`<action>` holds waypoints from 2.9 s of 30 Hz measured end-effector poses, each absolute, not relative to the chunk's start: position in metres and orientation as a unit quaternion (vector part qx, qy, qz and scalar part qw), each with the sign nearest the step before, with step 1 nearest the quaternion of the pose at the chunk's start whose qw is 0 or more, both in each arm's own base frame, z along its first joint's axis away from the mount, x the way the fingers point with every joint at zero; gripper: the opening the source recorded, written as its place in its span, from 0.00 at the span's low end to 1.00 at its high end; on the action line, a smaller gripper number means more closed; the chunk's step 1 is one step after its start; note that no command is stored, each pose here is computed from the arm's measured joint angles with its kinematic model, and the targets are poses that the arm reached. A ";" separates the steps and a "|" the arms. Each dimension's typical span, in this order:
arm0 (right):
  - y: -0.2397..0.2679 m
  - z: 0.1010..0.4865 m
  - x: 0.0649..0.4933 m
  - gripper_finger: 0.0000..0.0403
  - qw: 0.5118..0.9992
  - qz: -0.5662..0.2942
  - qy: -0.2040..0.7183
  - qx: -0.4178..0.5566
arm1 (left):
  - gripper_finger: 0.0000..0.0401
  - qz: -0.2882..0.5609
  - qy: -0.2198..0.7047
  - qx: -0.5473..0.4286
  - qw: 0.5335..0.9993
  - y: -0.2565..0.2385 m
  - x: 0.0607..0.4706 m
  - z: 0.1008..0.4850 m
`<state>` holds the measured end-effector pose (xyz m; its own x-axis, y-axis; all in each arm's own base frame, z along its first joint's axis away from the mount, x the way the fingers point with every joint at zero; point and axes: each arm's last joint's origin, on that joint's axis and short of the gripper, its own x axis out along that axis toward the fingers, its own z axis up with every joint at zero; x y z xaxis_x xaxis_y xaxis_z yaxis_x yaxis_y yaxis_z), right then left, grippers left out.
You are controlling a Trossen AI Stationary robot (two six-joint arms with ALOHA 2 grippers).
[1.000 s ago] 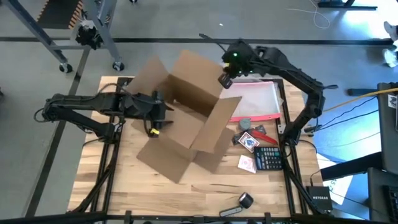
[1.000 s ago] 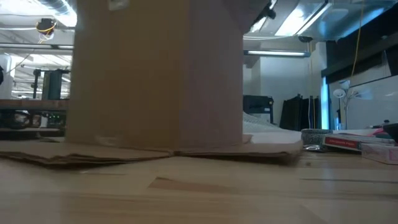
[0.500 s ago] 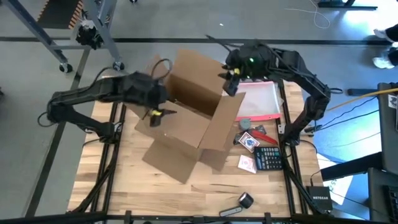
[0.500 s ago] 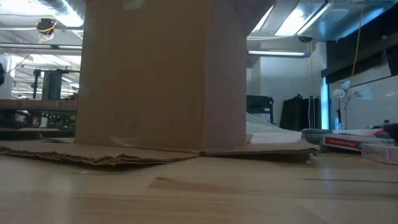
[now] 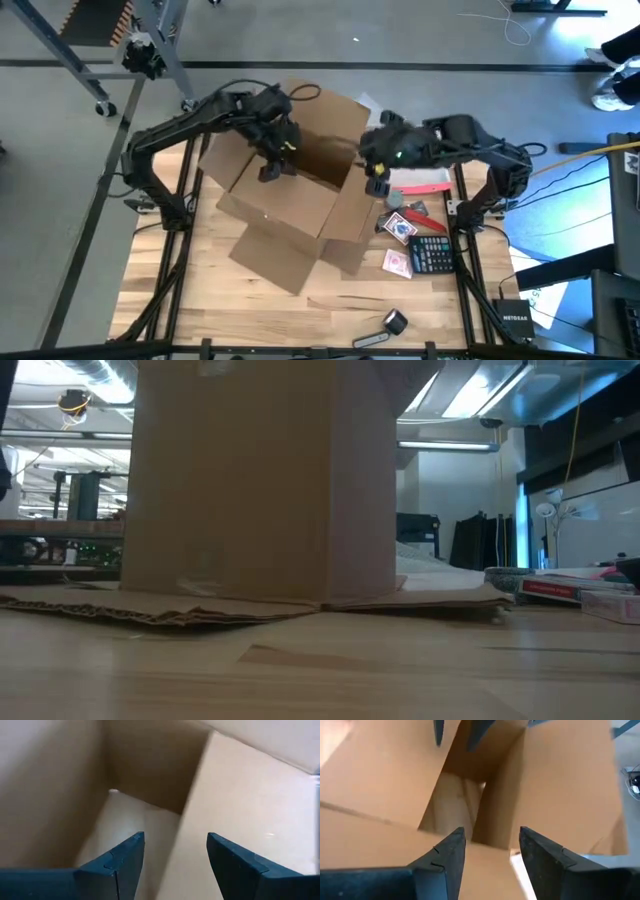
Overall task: Unpack boxes
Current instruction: Break down box until it is fully flat
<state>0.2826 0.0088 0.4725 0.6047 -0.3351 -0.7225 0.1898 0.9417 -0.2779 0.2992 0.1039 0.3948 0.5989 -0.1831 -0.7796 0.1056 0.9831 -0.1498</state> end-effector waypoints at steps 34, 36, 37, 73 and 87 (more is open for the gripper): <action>0.052 0.417 0.301 0.45 0.861 -0.152 0.471 -0.120 | 0.52 -0.298 0.405 -0.224 0.835 0.093 0.296 0.387; 0.052 0.417 0.301 0.45 0.861 -0.165 0.467 -0.115 | 0.52 -0.306 0.398 -0.213 0.838 0.084 0.290 0.395; 0.051 0.417 0.301 0.45 0.861 -0.172 0.465 -0.114 | 0.52 -0.310 0.394 -0.209 0.840 0.079 0.289 0.399; 0.047 0.406 0.303 0.45 0.853 -0.301 0.423 -0.048 | 0.52 0.014 0.376 0.082 0.923 -0.178 0.233 0.416; 0.048 0.426 0.296 0.45 0.865 -0.269 0.422 -0.034 | 0.26 -0.005 0.413 -0.075 0.907 -0.179 0.233 0.420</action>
